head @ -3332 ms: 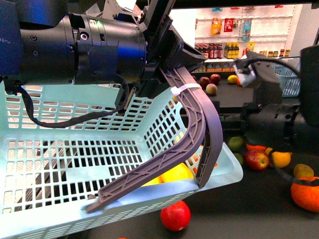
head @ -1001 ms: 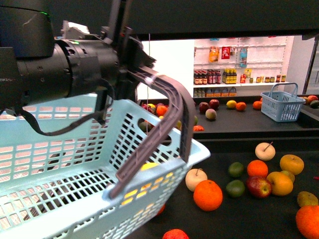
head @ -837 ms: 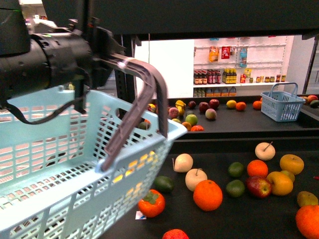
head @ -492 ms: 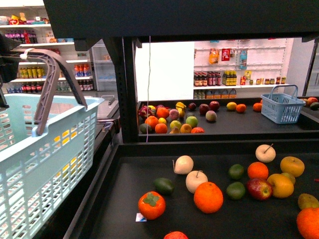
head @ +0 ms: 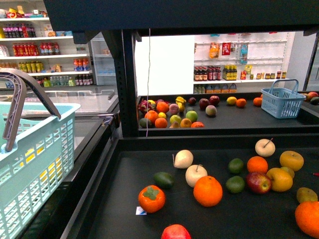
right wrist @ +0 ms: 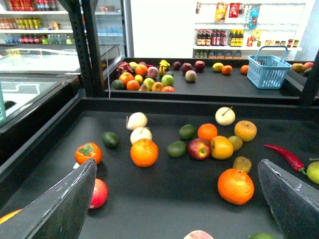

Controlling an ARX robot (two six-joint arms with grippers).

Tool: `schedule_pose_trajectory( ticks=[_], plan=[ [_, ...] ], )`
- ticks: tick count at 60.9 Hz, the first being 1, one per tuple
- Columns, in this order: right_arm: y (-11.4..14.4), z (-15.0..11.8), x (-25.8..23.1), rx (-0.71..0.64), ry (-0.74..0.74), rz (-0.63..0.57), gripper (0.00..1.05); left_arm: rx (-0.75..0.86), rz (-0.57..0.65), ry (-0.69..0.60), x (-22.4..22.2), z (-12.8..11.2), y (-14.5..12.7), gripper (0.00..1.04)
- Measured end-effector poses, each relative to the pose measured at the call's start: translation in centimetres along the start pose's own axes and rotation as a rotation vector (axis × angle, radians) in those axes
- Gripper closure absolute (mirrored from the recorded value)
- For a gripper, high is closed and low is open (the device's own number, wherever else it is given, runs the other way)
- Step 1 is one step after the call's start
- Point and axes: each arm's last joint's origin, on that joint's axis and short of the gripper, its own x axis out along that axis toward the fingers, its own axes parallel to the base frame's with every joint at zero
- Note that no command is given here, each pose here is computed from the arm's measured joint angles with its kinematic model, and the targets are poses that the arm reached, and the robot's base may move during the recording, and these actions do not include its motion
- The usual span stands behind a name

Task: Pick lemon from shelf

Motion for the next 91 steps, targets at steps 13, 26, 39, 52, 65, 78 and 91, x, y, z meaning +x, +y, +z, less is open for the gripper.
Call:
schedule_pose_trajectory(
  ticks=[13,26,39,52,65,78,91],
  plan=[
    [0.0,0.0,0.0,0.000,0.000,0.000,0.07,-0.015,-0.007,0.001,-0.5,0.1,1.4,0.99],
    [0.0,0.0,0.0,0.000,0.000,0.000,0.07,-0.010,0.016,-0.011,-0.7,0.4,1.6,0.69],
    [0.0,0.0,0.0,0.000,0.000,0.000,0.07,0.012,0.085,-0.035,-0.8,1.0,1.4,0.30],
    [0.0,0.0,0.0,0.000,0.000,0.000,0.07,0.059,0.284,-0.029,-0.9,1.3,0.3,0.09],
    [0.0,0.0,0.0,0.000,0.000,0.000,0.07,0.111,0.422,-0.009,-1.2,1.4,-1.5,0.08],
    [0.0,0.0,0.0,0.000,0.000,0.000,0.07,0.159,0.622,0.019,-2.2,1.3,-2.9,0.08],
    [0.0,0.0,0.0,0.000,0.000,0.000,0.07,0.219,0.794,0.045,-3.6,1.2,-4.9,0.08]
  ],
)
